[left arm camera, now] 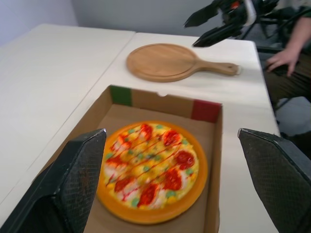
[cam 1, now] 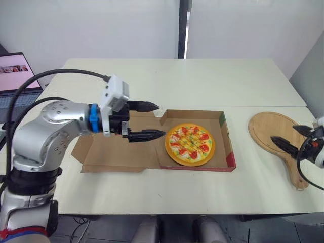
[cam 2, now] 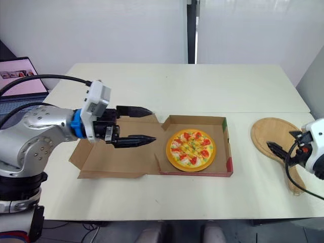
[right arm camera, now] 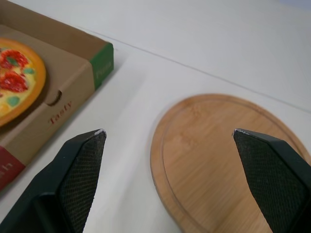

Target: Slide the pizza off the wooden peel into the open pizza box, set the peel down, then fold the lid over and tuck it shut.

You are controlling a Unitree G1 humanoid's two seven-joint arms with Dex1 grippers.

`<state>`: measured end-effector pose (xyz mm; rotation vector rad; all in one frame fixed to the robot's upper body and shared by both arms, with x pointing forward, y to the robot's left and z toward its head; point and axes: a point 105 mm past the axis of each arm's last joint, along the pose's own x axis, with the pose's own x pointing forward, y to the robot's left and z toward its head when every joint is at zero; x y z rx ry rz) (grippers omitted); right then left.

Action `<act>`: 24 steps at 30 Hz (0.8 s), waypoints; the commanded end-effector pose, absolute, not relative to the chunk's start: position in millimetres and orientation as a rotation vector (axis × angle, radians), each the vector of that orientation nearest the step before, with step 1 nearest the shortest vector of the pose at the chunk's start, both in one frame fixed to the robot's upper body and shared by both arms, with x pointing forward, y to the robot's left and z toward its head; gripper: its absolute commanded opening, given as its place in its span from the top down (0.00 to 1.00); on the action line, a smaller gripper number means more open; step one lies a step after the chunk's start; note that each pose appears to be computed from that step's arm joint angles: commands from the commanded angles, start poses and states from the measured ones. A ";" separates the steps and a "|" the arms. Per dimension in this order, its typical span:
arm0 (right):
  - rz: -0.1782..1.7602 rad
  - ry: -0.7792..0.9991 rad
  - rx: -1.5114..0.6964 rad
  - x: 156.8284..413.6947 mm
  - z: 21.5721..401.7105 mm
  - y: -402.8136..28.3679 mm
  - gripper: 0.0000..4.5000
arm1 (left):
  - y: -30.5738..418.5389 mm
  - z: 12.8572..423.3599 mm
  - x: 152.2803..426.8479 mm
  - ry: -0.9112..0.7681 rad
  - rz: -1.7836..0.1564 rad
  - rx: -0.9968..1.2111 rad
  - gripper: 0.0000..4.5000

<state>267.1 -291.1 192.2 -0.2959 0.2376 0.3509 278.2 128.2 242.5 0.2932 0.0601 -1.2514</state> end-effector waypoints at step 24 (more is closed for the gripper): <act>1.354 0.074 -0.551 279.1 229.7 -107.4 0.01 | 243.8 125.0 161.3 0.230 -0.283 -0.780 0.00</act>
